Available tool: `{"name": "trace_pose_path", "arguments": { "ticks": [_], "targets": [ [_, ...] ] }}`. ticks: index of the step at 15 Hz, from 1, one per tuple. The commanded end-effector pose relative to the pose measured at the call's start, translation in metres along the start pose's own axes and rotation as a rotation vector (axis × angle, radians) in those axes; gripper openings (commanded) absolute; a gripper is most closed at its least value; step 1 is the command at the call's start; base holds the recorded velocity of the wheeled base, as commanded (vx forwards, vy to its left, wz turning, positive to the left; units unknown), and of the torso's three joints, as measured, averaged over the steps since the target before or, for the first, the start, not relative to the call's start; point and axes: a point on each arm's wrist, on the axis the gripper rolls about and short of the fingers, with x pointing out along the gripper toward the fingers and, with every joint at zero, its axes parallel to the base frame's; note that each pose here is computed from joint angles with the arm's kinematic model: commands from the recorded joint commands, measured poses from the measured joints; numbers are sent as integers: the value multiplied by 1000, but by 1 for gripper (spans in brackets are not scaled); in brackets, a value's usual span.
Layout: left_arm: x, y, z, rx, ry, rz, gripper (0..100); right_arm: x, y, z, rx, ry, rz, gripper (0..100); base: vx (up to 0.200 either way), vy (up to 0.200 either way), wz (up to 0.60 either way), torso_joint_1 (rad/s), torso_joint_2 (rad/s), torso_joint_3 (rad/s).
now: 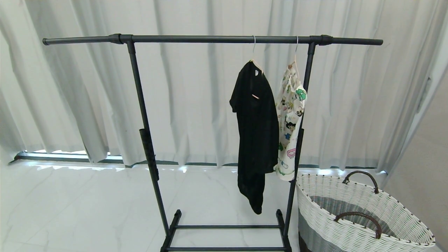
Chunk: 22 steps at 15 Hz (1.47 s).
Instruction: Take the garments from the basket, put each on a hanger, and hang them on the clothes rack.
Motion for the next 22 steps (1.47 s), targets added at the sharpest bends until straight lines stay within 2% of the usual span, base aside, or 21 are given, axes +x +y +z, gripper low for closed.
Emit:
{"name": "trace_pose_path", "arguments": {
  "ticks": [1,22],
  "targets": [
    [0,0,0,-4,-3,3,100,0,0,0,8,-1,1,100,0,0,0,0,0,0],
    [0,0,0,-5,-1,5,100,0,0,0,8,1,1,100,0,0,0,0,0,0]
  ]
}}
